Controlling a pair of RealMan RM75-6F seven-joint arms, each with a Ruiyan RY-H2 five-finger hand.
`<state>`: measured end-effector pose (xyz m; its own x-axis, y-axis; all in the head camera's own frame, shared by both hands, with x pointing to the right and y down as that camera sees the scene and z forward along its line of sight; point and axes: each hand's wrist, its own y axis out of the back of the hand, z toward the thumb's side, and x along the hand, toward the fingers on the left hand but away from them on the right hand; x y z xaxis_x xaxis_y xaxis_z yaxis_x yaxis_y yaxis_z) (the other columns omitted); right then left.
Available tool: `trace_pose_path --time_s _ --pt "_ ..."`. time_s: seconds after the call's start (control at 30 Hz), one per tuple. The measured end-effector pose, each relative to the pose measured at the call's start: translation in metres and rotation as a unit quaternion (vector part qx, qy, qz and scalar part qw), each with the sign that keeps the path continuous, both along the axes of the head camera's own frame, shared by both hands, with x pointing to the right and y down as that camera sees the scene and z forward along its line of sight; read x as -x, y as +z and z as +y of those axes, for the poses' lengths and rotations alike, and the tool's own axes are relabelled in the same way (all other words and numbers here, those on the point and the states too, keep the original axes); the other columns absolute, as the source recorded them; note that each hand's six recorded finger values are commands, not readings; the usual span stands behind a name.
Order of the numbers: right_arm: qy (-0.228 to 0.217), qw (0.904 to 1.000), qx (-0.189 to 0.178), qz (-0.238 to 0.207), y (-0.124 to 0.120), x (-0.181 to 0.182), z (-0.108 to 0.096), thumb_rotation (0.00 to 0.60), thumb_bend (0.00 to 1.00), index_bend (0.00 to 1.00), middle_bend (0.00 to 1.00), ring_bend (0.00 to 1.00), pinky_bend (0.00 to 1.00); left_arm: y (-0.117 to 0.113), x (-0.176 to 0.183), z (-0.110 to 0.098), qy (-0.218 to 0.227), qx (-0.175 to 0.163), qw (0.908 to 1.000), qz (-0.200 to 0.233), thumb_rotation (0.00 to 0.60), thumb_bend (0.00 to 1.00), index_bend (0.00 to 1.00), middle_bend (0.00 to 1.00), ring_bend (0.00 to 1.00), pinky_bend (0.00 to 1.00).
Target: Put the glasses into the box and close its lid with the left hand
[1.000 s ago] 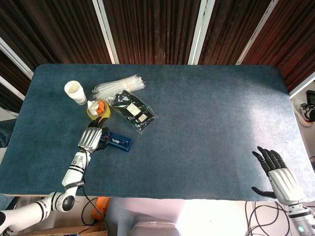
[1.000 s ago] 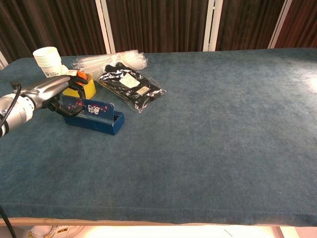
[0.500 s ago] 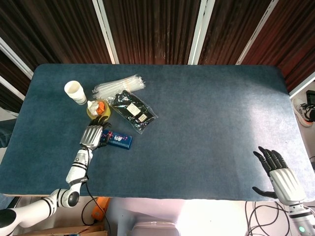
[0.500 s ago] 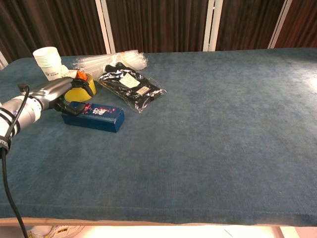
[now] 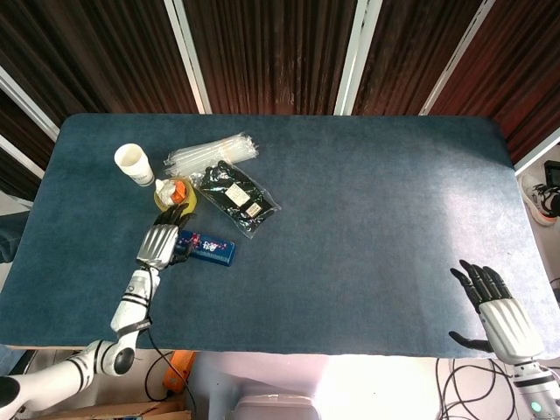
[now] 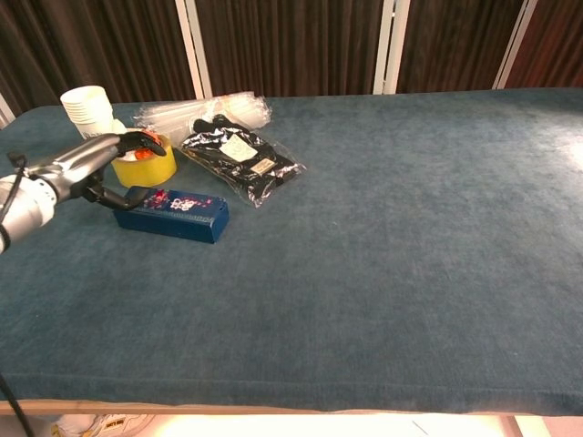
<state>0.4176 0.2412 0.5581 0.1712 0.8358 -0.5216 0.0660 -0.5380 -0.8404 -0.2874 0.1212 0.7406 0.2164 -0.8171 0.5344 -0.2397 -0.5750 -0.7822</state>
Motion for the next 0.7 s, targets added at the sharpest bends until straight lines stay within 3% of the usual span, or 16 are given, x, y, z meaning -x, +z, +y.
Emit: trace_pose_path --time_s 0.23,0.4,0.5,0.7 --pt "-0.004 0.9999 -0.001 0.01 0.002 0.003 0.002 0.6 0.12 0.0 0.0 0.0 0.0 -0.068 0.051 0.06 0.049 -0.042 0.9978 0.017 0.6 0.42 0.15 0.0 0.0 0.09" --pt "-0.01 0.9998 -0.003 0.016 0.005 0.009 0.005 0.6 0.12 0.0 0.0 0.0 0.0 -0.114 0.106 0.112 0.026 -0.067 0.9974 -0.002 0.6 0.42 0.15 0.0 0.0 0.08" --pt "-0.01 0.9998 -0.005 0.017 0.005 0.01 0.005 0.6 0.12 0.0 0.0 0.0 0.0 -0.125 0.121 0.125 0.008 -0.074 0.9972 0.006 0.6 0.42 0.15 0.0 0.0 0.07" --pt "-0.008 0.9994 -0.005 0.032 0.007 0.008 0.007 0.6 0.12 0.0 0.0 0.0 0.0 -0.121 0.131 0.129 0.011 -0.053 0.9984 0.013 0.6 0.42 0.15 0.0 0.0 0.07"
